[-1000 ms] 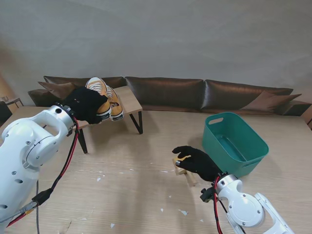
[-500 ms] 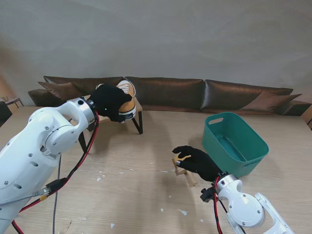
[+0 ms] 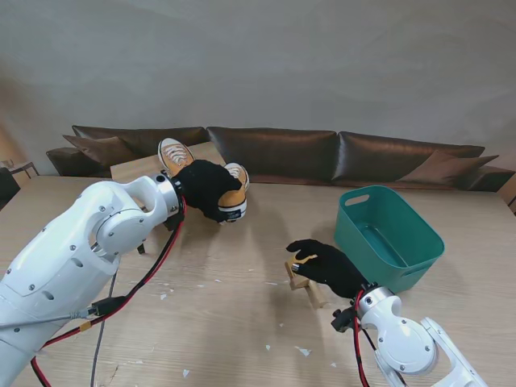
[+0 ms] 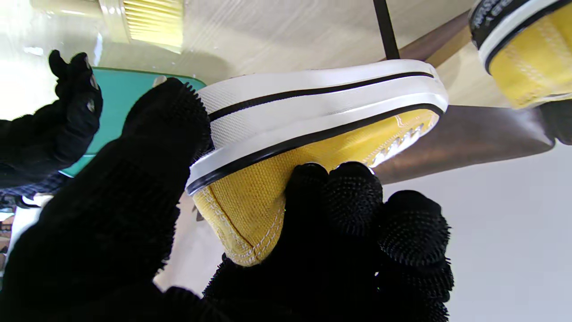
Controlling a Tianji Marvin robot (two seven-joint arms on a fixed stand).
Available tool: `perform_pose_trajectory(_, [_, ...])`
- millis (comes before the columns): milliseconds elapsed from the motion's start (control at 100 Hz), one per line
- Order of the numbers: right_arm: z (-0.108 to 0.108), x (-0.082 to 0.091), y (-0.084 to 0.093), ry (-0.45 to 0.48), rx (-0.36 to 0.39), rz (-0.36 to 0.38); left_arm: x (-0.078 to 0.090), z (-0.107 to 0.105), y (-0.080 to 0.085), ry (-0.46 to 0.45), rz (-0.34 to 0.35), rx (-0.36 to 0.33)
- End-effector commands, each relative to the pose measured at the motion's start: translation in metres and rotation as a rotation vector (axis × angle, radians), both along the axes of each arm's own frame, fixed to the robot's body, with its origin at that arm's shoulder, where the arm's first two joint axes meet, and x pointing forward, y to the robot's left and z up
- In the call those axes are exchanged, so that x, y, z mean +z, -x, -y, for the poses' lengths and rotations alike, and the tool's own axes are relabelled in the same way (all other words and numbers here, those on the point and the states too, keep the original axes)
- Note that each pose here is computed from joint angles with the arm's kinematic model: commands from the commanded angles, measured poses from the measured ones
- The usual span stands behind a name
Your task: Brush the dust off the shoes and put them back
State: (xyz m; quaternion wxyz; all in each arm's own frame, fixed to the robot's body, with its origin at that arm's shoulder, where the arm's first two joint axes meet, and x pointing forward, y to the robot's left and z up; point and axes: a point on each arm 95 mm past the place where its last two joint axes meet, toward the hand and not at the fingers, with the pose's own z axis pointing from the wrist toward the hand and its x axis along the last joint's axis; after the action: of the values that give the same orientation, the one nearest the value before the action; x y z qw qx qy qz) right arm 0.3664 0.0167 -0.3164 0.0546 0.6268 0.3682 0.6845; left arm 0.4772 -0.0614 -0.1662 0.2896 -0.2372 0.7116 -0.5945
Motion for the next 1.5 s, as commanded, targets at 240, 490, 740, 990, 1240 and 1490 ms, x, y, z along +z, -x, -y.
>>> perform_pose_trajectory(240, [-0.003, -0.002, 0.001, -0.003, 0.012, -0.013, 0.002, 0.013, 0.013, 0.009, -0.054, -0.043])
perform_pose_trajectory(490, [-0.003, -0.002, 0.0, -0.001, 0.01, -0.011, 0.001, 0.02, 0.033, 0.002, -0.09, -0.071])
perform_pose_trajectory(740, [-0.003, -0.002, 0.001, -0.001, 0.009, -0.01, -0.008, 0.015, 0.058, -0.009, -0.083, -0.054])
perform_pose_trajectory(990, [-0.004, -0.003, 0.002, 0.001, 0.015, -0.016, -0.03, -0.001, 0.07, -0.049, -0.098, -0.008])
perform_pose_trajectory(1240, [-0.004, -0.004, 0.003, 0.002, 0.016, -0.023, -0.055, -0.023, 0.067, -0.066, -0.093, 0.041])
perform_pose_trajectory(1490, [-0.003, -0.005, 0.002, 0.001, 0.012, -0.029, -0.087, -0.037, 0.064, -0.089, -0.139, 0.081])
